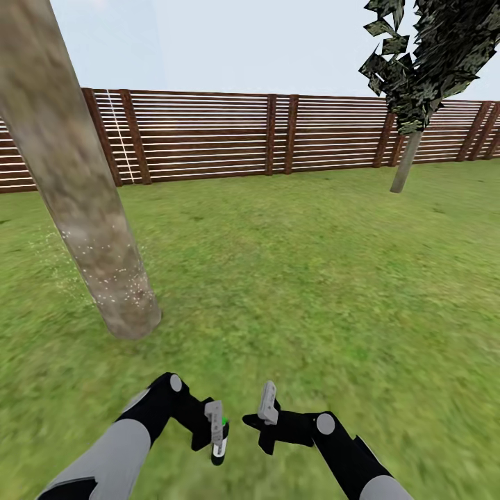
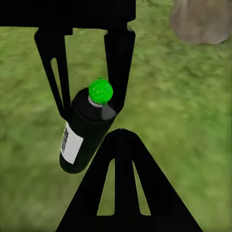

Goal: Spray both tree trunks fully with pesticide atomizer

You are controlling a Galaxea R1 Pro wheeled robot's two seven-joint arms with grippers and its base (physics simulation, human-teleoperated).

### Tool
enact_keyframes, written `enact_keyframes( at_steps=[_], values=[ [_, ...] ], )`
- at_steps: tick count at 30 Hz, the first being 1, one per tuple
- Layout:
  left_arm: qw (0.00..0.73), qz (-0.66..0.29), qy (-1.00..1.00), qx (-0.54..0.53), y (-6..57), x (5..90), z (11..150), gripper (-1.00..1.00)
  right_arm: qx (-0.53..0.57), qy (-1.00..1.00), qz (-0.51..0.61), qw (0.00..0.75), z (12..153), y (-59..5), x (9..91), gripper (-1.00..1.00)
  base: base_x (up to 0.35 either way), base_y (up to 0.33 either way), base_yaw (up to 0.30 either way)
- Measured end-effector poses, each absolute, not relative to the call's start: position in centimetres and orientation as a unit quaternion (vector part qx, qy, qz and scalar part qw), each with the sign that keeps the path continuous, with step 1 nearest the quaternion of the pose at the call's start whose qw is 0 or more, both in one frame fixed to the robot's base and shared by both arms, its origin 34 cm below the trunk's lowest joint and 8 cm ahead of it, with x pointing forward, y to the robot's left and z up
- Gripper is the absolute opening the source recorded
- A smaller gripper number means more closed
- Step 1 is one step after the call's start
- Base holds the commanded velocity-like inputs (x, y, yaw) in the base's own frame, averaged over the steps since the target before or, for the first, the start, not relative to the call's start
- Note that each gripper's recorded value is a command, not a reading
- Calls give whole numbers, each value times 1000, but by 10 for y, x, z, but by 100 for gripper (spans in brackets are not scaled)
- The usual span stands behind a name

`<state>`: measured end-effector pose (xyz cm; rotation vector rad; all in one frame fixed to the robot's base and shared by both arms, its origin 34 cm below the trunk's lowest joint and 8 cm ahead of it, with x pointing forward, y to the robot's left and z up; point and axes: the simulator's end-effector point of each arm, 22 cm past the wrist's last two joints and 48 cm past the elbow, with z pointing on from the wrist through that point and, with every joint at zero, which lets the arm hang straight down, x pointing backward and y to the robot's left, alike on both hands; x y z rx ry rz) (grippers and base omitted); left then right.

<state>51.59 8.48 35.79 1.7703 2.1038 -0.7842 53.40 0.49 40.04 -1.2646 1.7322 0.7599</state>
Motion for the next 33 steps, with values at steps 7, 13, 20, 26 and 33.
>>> enact_keyframes(
  at_steps=[7,13,20,26,33],
  values=[
    [148,-280,720,617,67,515,363,-100,-505,691,303,420,401,5,534,-100,0,0,0],
    [153,-288,714,620,57,514,367,-100,-505,691,303,420,401,5,534,-100,0,0,0],
    [155,-294,708,623,48,512,370,-100,-505,691,303,420,401,5,534,-100,0,0,0],
    [155,-295,708,623,48,512,370,-100,-505,691,303,420,401,5,534,-100,0,0,0],
    [156,-299,706,623,44,510,371,-100,-505,691,302,419,400,4,534,-100,0,0,0]
  ],
)
